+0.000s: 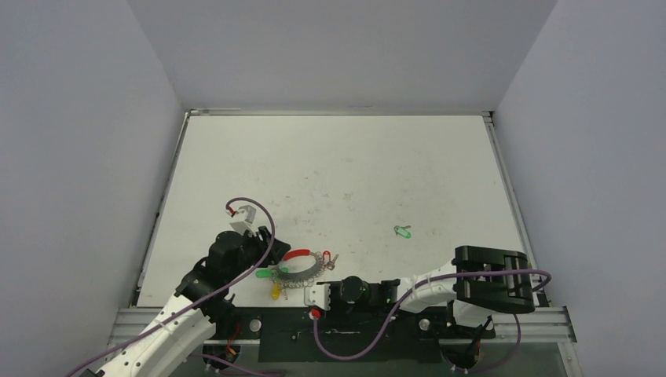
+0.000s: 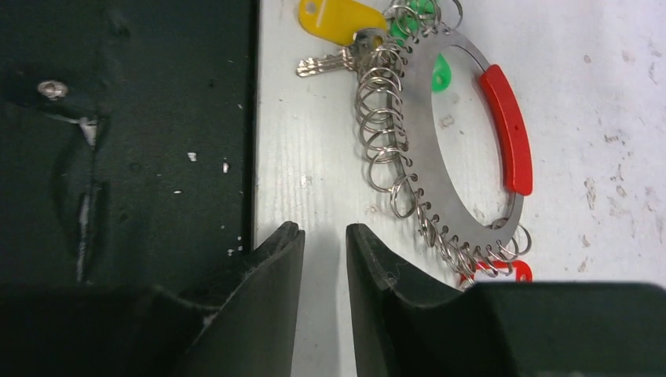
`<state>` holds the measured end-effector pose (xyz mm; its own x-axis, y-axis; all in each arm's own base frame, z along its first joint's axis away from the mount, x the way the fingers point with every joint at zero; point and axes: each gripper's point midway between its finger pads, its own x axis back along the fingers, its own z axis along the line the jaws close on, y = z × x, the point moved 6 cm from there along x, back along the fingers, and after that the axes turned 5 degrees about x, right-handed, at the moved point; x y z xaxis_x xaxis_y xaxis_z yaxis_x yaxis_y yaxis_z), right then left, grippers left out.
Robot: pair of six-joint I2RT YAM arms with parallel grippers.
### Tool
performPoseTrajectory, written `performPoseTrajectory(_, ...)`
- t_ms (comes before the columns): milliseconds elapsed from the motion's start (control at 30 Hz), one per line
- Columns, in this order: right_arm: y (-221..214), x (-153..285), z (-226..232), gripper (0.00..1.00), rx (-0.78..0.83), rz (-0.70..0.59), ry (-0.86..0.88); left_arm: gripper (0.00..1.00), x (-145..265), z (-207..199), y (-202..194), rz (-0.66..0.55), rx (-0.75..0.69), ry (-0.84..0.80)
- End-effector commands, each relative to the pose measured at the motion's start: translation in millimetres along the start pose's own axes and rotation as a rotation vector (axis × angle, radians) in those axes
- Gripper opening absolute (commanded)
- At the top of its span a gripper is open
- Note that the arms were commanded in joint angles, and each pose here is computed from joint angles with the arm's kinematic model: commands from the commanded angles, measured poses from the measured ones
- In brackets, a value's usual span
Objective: Put the keys on the keyring
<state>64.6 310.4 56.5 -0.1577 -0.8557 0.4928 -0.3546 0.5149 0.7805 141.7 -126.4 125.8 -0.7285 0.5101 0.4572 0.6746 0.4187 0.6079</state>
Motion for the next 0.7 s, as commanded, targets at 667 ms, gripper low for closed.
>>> performPoseTrajectory(667,12,-29,-24,0.27,0.056,0.006,-0.212,0.44,-2,-4,4,-0.018,-0.002,-0.02)
